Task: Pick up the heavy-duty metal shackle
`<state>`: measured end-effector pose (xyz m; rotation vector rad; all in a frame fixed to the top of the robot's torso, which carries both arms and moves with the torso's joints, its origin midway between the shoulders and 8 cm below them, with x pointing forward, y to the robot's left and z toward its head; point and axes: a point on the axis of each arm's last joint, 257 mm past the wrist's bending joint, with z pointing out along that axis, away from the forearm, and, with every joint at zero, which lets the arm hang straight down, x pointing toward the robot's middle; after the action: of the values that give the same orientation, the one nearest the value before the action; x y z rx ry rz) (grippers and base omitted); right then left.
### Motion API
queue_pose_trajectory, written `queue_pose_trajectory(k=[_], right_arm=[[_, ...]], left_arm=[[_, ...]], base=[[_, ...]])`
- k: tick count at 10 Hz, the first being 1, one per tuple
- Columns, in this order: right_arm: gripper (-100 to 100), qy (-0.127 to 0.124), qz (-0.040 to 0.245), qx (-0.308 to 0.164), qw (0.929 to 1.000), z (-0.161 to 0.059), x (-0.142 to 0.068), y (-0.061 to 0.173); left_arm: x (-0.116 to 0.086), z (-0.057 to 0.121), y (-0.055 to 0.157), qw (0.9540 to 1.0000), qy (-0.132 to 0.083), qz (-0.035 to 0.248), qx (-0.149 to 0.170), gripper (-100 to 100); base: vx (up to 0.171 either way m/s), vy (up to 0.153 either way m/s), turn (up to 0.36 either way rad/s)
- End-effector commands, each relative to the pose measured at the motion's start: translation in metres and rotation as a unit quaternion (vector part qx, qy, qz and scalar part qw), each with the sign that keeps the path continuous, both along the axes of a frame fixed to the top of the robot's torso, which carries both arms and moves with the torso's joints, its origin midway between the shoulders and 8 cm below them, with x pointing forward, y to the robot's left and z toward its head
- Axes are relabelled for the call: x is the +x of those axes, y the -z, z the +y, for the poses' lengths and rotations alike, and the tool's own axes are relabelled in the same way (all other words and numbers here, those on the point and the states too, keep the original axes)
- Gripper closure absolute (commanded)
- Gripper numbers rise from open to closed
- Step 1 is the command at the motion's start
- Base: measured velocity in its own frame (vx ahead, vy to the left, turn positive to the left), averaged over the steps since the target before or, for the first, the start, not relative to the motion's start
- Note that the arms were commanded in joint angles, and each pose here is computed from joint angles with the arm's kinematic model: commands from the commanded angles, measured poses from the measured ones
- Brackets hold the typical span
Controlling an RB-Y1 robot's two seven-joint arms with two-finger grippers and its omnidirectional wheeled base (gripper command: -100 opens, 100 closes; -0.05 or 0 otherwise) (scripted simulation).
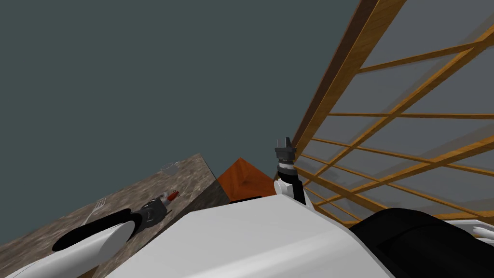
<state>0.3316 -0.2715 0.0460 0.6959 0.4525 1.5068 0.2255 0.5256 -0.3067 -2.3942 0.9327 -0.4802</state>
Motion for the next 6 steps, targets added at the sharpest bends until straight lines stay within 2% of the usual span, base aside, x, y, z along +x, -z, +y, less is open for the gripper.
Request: queue_pose_trajectory(k=[1,4,5,6], right_arm=[[0,0.000,0.000,0.000,1.0000,0.0000,0.0000,0.0000],[0,0.000,0.000,0.000,1.0000,0.0000,0.0000,0.0000],[0,0.000,0.000,0.000,1.0000,0.0000,0.0000,0.0000],[0,0.000,0.000,0.000,1.0000,0.0000,0.0000,0.0000]], left_arm=[[-0.0070,0.0039,0.0023,0.9998,-0.008,0.016,-0.009,-100],[-0.0162,0.0084,0.0068,0.9988,-0.020,0.039,-0.023,-100],[-0.0136,0.0082,0.0057,0.9991,-0.017,0.034,-0.020,-100],[-0.0142,0.0083,0.0060,0.9990,-0.018,0.036,-0.021,0]], base=[[0.023,0.028,-0.147],[0.038,0.047,-0.167],[0.032,0.039,-0.029],[0.005,0.007,0.003]])
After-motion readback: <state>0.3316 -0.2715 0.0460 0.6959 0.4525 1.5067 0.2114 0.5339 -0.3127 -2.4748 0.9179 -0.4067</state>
